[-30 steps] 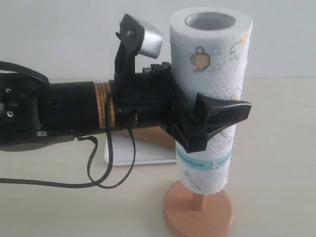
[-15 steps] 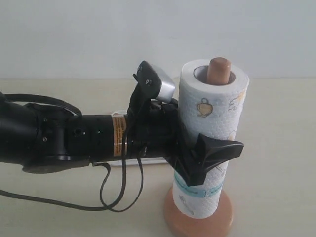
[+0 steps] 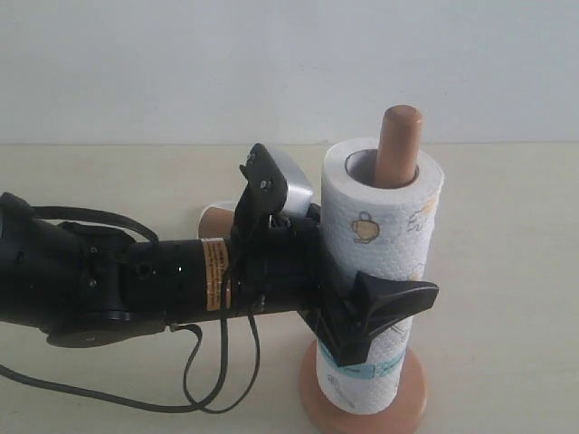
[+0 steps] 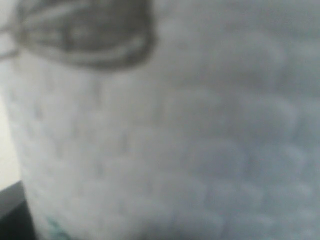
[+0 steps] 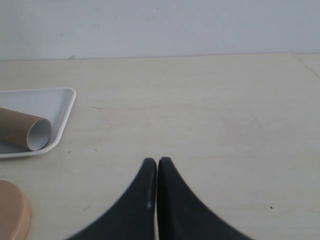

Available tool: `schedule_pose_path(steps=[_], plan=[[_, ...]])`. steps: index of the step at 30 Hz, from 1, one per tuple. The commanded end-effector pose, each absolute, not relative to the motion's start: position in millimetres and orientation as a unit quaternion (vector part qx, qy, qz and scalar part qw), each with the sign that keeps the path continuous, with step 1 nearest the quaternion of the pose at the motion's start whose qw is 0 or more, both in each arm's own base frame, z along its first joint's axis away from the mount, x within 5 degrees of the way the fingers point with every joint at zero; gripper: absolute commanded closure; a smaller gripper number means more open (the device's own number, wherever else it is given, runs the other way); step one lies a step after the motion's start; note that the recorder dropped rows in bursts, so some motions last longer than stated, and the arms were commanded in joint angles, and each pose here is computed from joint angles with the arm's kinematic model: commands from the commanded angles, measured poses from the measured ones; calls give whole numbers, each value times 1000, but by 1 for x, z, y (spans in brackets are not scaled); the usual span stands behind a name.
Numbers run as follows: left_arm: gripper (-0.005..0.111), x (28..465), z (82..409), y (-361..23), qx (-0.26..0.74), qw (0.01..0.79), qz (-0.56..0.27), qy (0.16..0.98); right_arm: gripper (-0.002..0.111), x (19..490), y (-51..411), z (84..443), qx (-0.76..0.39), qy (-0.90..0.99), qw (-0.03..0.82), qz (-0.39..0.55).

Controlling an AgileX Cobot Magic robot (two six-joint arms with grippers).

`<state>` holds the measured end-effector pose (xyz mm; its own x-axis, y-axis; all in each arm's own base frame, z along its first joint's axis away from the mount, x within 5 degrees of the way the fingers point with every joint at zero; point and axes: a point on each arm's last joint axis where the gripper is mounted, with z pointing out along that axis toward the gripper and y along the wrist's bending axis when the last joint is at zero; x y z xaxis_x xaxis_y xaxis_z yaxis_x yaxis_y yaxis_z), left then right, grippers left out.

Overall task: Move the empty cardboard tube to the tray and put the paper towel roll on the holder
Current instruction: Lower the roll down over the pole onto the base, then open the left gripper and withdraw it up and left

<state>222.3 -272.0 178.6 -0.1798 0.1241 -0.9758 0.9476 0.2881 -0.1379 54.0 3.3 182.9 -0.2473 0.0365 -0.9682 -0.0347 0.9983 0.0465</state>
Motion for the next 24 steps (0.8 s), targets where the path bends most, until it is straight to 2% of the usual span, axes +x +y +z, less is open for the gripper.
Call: schedule_pose_path(steps=[1, 4, 10, 13, 16, 20, 24], plan=[[101, 221, 182, -273, 409, 491, -439, 631, 108, 54, 3, 184, 2, 785, 619, 29], [88, 221, 182, -273, 409, 491, -439, 631, 108, 54, 3, 184, 2, 785, 619, 29], [34, 221, 182, -272, 408, 491, -439, 632, 108, 54, 3, 184, 2, 785, 619, 29], [18, 221, 182, -272, 402, 487, -444, 636, 108, 54, 3, 184, 2, 785, 619, 29], [11, 221, 182, -272, 405, 486, -444, 635, 108, 54, 3, 184, 2, 785, 619, 29], [10, 221, 184, -272, 408, 494, -447, 625, 108, 54, 3, 184, 2, 785, 619, 29], [10, 216, 210, -267, 418, 518, -443, 600, 108, 54, 3, 184, 1, 785, 619, 27]])
